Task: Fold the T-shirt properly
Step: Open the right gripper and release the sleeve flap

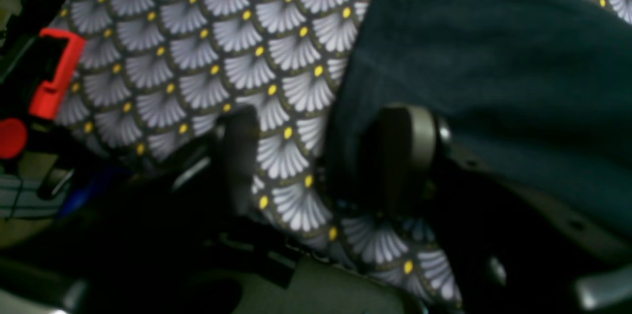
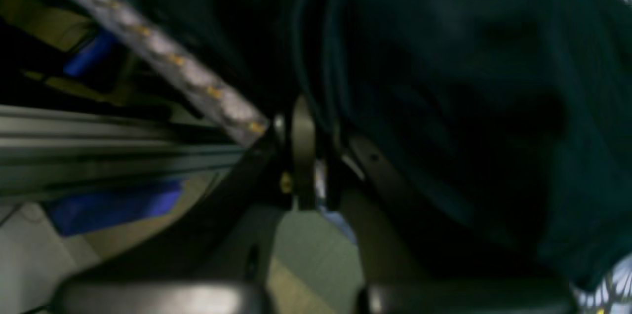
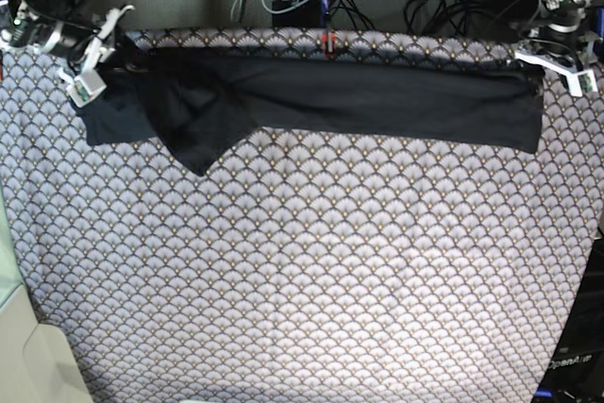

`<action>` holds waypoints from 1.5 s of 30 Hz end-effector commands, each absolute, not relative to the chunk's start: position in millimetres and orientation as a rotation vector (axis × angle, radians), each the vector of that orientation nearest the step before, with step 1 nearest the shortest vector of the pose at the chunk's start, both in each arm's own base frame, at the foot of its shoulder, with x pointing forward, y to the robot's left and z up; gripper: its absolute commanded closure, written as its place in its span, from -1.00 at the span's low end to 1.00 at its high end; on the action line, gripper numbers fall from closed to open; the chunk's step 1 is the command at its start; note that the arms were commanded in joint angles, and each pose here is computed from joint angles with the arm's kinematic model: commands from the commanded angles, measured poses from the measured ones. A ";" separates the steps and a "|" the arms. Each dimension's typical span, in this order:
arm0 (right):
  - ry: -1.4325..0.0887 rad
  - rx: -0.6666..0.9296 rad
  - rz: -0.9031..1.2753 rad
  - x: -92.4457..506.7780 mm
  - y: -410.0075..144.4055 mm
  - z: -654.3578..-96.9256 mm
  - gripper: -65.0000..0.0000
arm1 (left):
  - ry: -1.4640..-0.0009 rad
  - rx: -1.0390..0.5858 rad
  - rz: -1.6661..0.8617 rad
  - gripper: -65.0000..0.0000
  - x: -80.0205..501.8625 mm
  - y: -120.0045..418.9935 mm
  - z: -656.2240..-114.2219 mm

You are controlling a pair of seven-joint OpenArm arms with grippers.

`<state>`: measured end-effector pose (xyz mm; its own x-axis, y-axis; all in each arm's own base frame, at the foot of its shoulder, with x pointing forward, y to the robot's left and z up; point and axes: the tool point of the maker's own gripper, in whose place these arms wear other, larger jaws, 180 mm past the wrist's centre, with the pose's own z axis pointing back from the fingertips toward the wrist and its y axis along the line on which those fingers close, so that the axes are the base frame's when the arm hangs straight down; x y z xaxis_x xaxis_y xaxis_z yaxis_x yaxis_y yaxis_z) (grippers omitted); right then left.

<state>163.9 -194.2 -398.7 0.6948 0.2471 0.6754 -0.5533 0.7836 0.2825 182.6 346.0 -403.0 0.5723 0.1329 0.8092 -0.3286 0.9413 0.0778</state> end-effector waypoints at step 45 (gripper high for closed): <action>-0.726 0.324 0.434 187.1 -257.7 -398.1 0.97 | -0.961 0.255 0.258 -0.14 182.3 352.6 -390.1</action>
